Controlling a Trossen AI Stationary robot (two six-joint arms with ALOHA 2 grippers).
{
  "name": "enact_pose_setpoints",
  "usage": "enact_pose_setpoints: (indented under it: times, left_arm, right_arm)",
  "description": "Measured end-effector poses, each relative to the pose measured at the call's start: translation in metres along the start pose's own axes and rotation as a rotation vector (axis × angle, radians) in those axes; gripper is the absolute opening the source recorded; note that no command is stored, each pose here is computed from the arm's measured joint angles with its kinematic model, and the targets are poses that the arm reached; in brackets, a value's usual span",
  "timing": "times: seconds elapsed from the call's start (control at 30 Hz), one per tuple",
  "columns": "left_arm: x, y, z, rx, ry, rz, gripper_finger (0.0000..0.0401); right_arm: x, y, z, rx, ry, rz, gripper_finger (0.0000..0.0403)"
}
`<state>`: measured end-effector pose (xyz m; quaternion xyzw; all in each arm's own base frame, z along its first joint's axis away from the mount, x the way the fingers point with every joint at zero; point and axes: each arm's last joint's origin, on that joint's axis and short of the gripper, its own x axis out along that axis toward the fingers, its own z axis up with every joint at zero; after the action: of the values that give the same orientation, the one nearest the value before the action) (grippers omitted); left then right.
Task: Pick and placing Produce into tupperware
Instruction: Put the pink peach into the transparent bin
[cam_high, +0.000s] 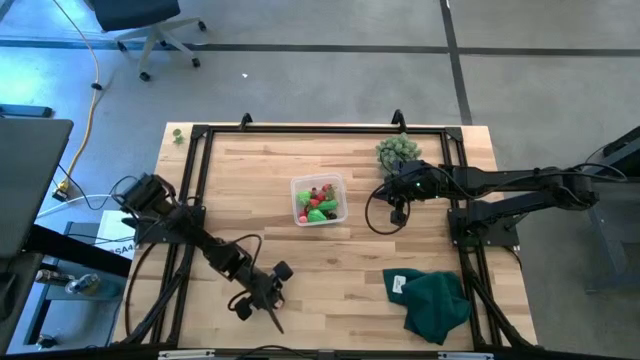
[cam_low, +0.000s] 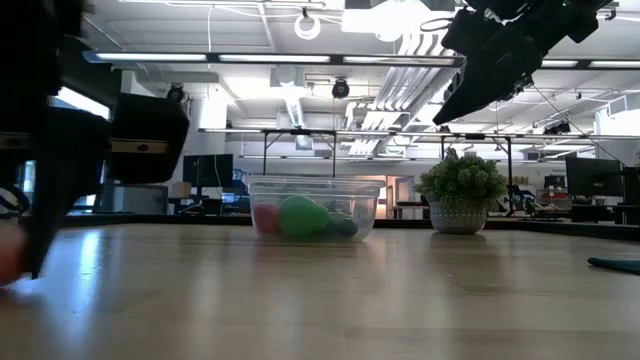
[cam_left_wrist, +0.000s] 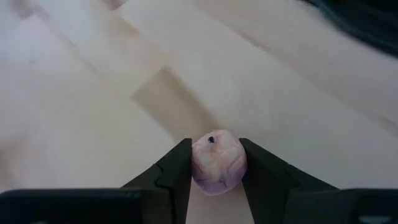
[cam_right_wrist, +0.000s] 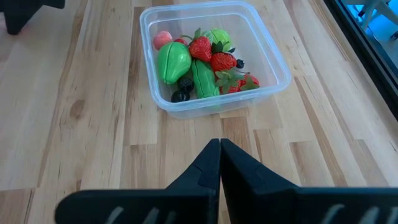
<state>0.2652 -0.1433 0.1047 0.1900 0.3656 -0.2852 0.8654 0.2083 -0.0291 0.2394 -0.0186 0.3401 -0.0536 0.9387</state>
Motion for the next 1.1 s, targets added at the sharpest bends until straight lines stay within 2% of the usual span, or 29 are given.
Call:
enact_pose_setpoints:
  times: [0.2,0.5,0.6,0.8,1.1]
  left_arm:
    - [-0.005,0.026,-0.005,-0.014,0.004,0.063,0.0116]
    - [-0.025,0.086,-0.017,-0.023,0.006,0.216,0.0117]
    - [-0.042,0.112,-0.009,-0.037,-0.057,0.280,0.0117]
    - [-0.080,0.157,0.013,0.008,-0.148,0.365,0.0117]
    - [-0.133,0.214,0.046,0.034,-0.104,0.472,0.0117]
  right_arm:
    - [0.000,0.000,0.000,0.000,0.000,0.000,0.0002]
    - [0.000,0.000,0.000,0.000,0.000,0.000,0.0002]
    - [0.000,0.000,0.000,0.000,0.000,0.000,0.0002]
    - [0.000,0.000,0.000,0.000,0.000,0.000,0.0002]
    - [0.000,0.000,0.000,0.000,0.000,0.000,0.0002]
